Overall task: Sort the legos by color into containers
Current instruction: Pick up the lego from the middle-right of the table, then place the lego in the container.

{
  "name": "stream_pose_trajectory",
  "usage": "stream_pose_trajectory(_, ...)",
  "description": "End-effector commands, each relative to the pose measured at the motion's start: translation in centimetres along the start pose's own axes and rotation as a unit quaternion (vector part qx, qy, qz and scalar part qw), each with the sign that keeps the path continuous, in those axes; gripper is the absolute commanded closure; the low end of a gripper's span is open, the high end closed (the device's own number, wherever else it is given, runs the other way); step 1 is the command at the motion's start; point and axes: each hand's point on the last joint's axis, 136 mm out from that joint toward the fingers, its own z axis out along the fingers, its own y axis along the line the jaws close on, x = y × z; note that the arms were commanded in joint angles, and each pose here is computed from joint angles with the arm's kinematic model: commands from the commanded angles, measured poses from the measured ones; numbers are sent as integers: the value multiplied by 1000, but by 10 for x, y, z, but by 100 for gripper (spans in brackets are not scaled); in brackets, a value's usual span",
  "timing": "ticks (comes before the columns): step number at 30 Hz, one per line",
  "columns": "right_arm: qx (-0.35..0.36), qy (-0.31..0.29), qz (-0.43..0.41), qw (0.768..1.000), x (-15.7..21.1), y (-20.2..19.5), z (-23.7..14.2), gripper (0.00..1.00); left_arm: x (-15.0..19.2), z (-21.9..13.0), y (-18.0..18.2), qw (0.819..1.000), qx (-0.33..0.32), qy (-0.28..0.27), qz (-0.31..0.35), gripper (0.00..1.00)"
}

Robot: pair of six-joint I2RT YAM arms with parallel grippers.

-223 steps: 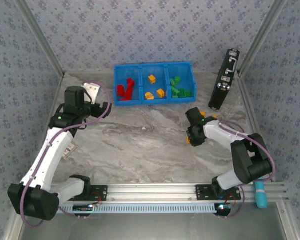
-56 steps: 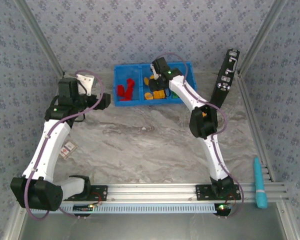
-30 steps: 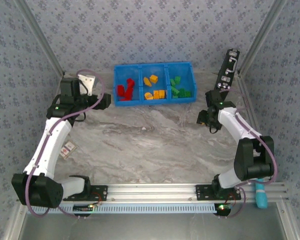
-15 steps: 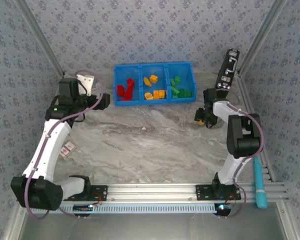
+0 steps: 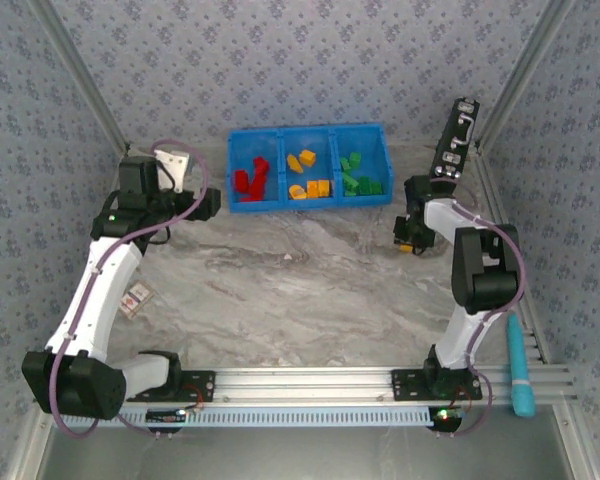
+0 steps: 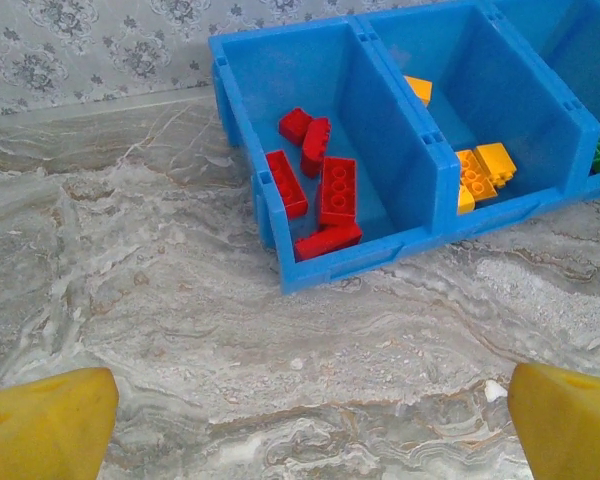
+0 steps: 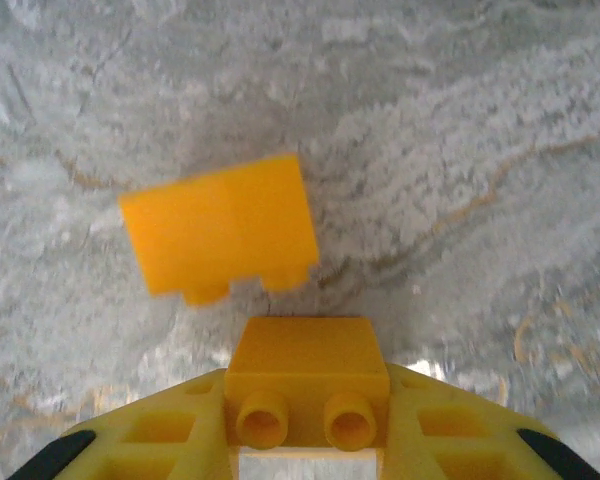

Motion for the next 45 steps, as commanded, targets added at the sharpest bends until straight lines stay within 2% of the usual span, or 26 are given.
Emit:
stream_pose_trajectory(1, 2, -33, -7, 999, -7, 13, -58, 67, -9, -3, -2, 1000, 4, -7, 10, 0)
stream_pose_trajectory(7, -57, -124, -57, 989, -45, 80, -140, 67, -16, -7, -1, 1000, -2, -7, 27, 0)
stream_pose_trajectory(12, -112, -189, -128, 967, -97, 153, -176, 67, -13, -8, 1, 999, -6, -10, 32, 0)
stream_pose_trajectory(16, -149, -215, -179, 949, -129, 209, -175, 68, -11, -8, 0, 999, -4, -12, 31, 0)
stream_pose_trajectory(22, -142, -255, -222, 930, -152, 269, -131, 69, -15, -10, 1, 999, -6, -14, 28, 0)
stream_pose_trajectory(30, -138, -239, -235, 932, -161, 300, -78, 68, -14, -8, -7, 999, 18, -11, 25, 0)
stream_pose_trajectory(35, -127, -228, -240, 935, -159, 300, -60, 56, -18, -9, -6, 1000, 14, -9, 26, 0)
stream_pose_trajectory(39, -132, -236, -237, 933, -162, 299, -69, 47, -21, -11, -3, 999, 7, -9, 31, 0)
stream_pose_trajectory(45, -144, -262, -242, 923, -164, 292, -120, 47, -25, -15, -2, 999, 2, -13, 31, 0)
